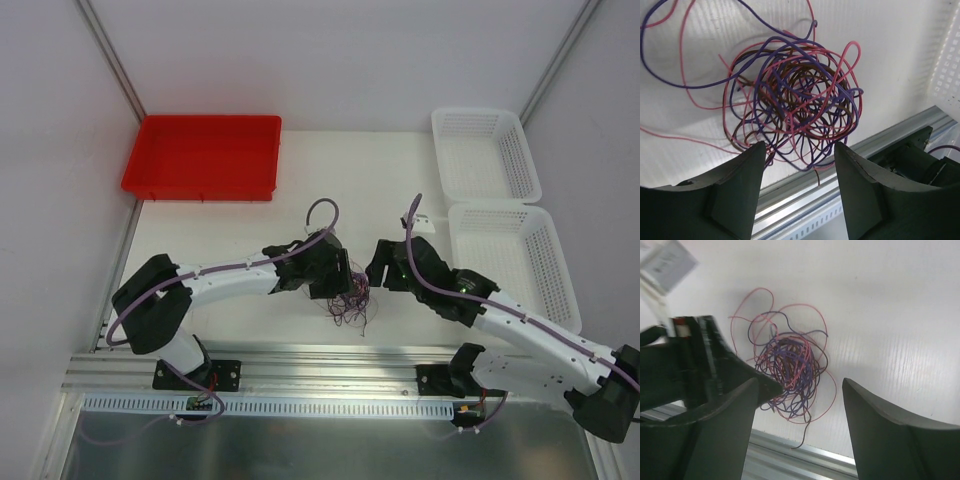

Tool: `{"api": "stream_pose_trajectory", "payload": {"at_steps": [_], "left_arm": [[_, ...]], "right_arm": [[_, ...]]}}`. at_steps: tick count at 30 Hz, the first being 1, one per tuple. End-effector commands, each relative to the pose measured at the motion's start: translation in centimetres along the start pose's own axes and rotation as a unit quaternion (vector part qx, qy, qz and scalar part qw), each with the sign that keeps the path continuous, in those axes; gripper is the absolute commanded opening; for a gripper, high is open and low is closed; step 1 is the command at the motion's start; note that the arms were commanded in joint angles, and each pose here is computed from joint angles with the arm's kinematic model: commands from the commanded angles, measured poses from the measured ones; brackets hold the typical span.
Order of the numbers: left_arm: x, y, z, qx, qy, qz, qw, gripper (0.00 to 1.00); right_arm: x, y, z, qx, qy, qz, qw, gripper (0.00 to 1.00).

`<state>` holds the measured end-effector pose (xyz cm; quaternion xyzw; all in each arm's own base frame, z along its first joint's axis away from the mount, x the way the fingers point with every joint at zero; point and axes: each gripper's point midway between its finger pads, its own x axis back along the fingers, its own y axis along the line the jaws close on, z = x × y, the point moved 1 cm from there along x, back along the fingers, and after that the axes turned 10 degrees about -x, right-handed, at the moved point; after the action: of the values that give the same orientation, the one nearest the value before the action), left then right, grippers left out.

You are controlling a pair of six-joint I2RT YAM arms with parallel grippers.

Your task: Untangle the cables

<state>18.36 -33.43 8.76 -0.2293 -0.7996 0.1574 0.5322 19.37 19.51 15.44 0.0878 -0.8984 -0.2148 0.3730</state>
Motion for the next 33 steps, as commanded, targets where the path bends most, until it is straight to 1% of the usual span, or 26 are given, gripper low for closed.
{"api": "stream_pose_trajectory", "payload": {"at_steps": [1, 3, 4, 5, 7, 9, 10, 12, 13, 15, 18, 23, 24, 25, 29, 30, 33], "left_arm": [[-1.2, -1.7, -1.1, -0.003, -0.013, 0.005, 1.000, 0.56], [-1.7, -1.1, -1.0, -0.025, -0.010, -0.006, 1.000, 0.48], [-1.9, -0.7, -0.8, -0.034, -0.007, -0.010, 0.999, 0.37], [-1.8, -0.3, -0.6, -0.060, -0.003, -0.015, 0.998, 0.32], [-1.5, 0.4, -0.7, -0.077, -0.009, -0.027, 0.997, 0.18], [-1.1, 0.8, -0.7, -0.094, -0.013, -0.029, 0.995, 0.14], [-1.0, 0.8, -0.7, -0.097, -0.014, -0.027, 0.995, 0.13], [-0.8, 0.8, -0.6, -0.100, -0.013, -0.025, 0.995, 0.13], [-0.8, 0.6, -0.6, -0.100, -0.012, -0.021, 0.995, 0.13], [-0.9, 0.5, -0.6, -0.100, -0.009, -0.019, 0.995, 0.13], [-1.0, 0.5, -0.5, -0.098, -0.006, -0.018, 0.995, 0.13], [-0.9, 0.4, -0.7, -0.096, -0.009, -0.019, 0.995, 0.13], [-0.8, 0.2, -0.8, -0.096, -0.012, -0.016, 0.995, 0.12], [-0.8, 0.3, -0.8, -0.095, -0.012, -0.018, 0.995, 0.13], [-0.7, 0.2, -1.0, -0.090, -0.019, -0.019, 0.996, 0.12], [-0.7, 0.3, -1.0, -0.090, -0.019, -0.022, 0.996, 0.12], [-0.8, 0.6, -1.1, -0.085, -0.022, -0.027, 0.996, 0.11]], "right_arm": [[1.6, 0.2, -3.2, 0.072, -0.039, -0.001, 0.997, 0.72], [1.3, 0.2, -3.6, 0.086, -0.032, -0.001, 0.996, 0.71], [1.2, 0.9, -3.5, 0.088, -0.022, -0.018, 0.996, 0.71], [0.9, 1.1, -3.4, 0.090, -0.015, -0.021, 0.996, 0.70], [0.5, 1.7, -3.3, 0.089, 0.002, -0.038, 0.995, 0.68], [-0.2, 2.2, -2.9, 0.084, 0.021, -0.043, 0.995, 0.67], [-0.6, 2.7, -2.8, 0.081, 0.024, -0.050, 0.995, 0.65], [-1.5, 3.1, -1.5, 0.078, 0.051, -0.061, 0.994, 0.63], [-2.0, 3.7, -1.3, 0.067, 0.053, -0.073, 0.994, 0.59], [-2.8, 4.0, 0.2, 0.061, 0.081, -0.086, 0.991, 0.55], [-3.7, 4.8, 1.0, 0.046, 0.088, -0.111, 0.989, 0.48], [-5.2, 4.3, 2.3, 0.040, 0.106, -0.095, 0.989, 0.41], [-5.3, 4.7, 2.7, 0.037, 0.119, -0.108, 0.986, 0.38], [-5.6, 4.4, 3.3, 0.035, 0.127, -0.103, 0.986, 0.37], [-6.2, 4.2, 4.1, 0.030, 0.137, -0.100, 0.985, 0.31], [-6.3, 4.2, 4.2, 0.030, 0.138, -0.100, 0.985, 0.27], [-6.5, 4.0, 4.3, 0.030, 0.140, -0.097, 0.985, 0.25]]}}
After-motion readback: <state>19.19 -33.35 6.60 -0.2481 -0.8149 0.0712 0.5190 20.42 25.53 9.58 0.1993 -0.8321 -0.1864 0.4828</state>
